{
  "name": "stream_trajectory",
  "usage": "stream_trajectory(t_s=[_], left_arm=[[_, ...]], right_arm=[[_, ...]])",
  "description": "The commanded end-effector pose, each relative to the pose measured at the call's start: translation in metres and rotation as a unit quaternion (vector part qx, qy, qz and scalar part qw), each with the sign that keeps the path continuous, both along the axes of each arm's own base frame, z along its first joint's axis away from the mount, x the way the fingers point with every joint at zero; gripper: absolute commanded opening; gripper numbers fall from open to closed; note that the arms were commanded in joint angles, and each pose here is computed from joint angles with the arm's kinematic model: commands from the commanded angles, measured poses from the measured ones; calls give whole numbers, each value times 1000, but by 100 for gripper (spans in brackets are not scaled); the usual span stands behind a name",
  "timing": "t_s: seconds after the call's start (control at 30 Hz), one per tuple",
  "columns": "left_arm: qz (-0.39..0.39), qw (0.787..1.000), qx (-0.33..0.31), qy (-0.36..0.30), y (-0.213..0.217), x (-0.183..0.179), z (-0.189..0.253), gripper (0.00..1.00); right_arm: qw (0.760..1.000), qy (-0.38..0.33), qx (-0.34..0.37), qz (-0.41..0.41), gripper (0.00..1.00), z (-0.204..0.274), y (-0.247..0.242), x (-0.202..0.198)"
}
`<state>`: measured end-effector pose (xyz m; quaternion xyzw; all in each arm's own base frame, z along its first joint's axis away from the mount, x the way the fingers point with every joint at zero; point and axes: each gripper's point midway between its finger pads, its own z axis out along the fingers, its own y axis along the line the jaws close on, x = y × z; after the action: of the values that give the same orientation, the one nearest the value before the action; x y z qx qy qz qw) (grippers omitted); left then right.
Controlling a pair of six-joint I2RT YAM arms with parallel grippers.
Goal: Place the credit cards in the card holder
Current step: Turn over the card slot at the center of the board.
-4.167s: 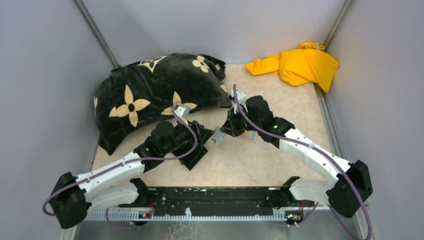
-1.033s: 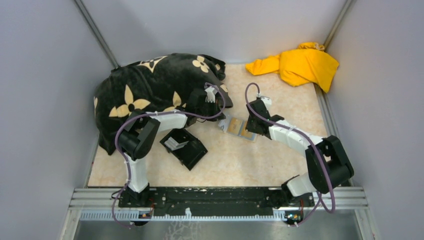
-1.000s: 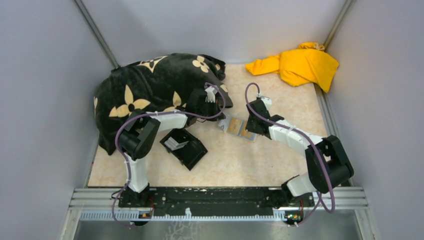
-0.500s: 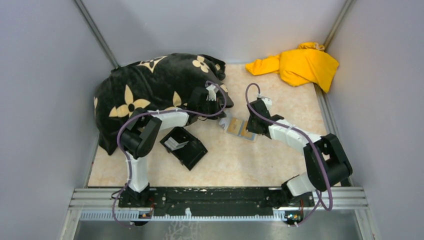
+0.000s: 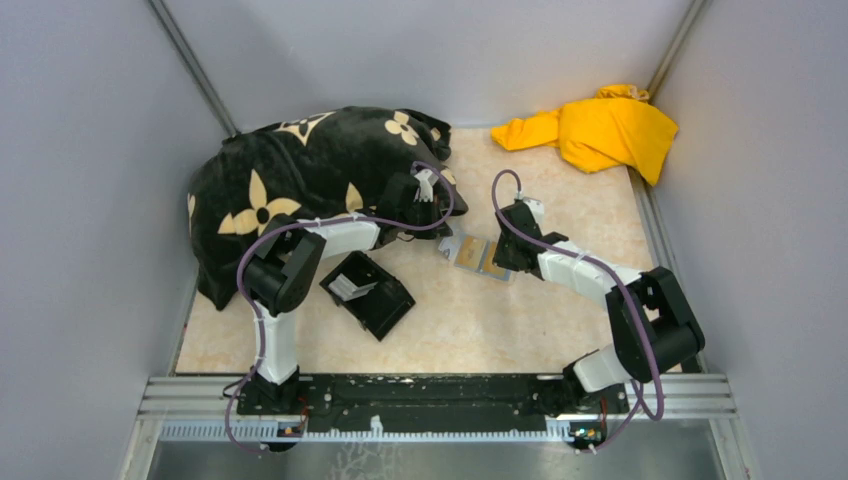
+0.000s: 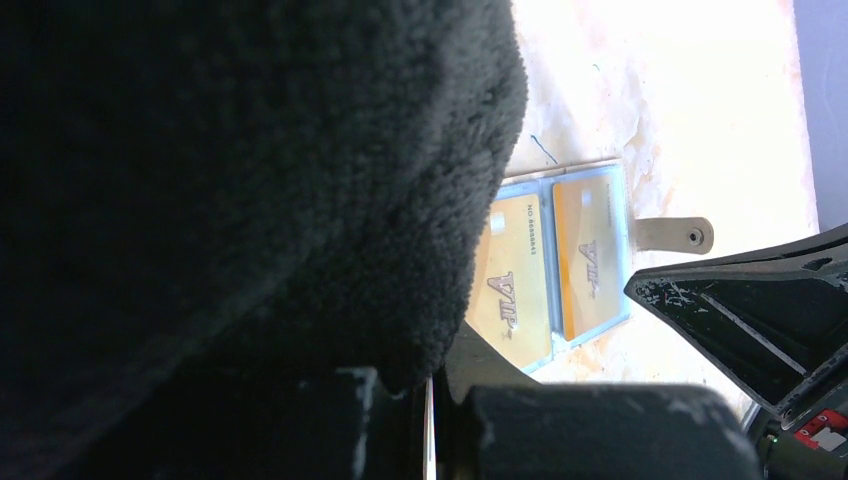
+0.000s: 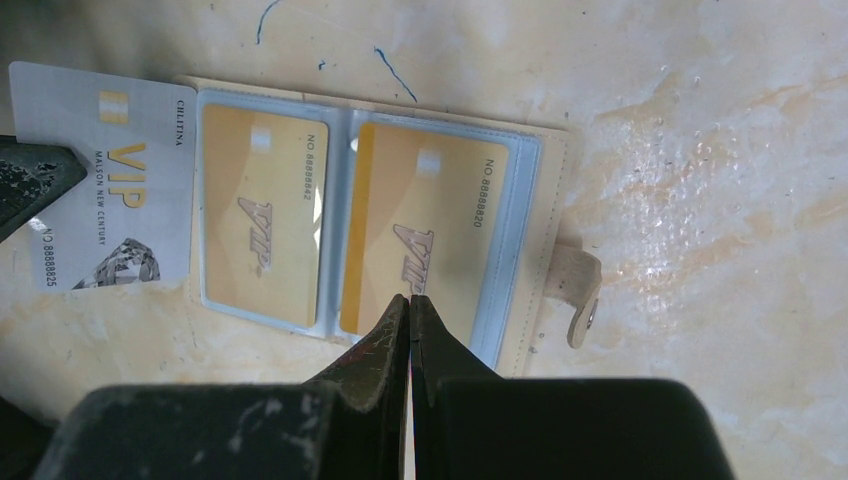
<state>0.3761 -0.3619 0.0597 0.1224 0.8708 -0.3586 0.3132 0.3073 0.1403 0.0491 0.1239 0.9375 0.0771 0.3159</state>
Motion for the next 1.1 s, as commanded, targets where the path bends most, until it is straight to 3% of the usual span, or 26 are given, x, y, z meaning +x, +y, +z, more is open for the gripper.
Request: stream_trajectory(t_s=[0.0, 0.73, 1.07], left_arm=[[-5, 1000, -1, 14, -6, -2, -4, 0], [-13, 999, -24, 30, -12, -6, 5, 0], [-21, 999, -35, 35, -17, -8, 10, 0]], right_arm=[[1000, -14, 9, -5, 0, 3, -1, 7], [1000, -7, 13, -4, 0, -4, -3, 4], [999, -9, -2, -45, 0, -5, -27, 9]])
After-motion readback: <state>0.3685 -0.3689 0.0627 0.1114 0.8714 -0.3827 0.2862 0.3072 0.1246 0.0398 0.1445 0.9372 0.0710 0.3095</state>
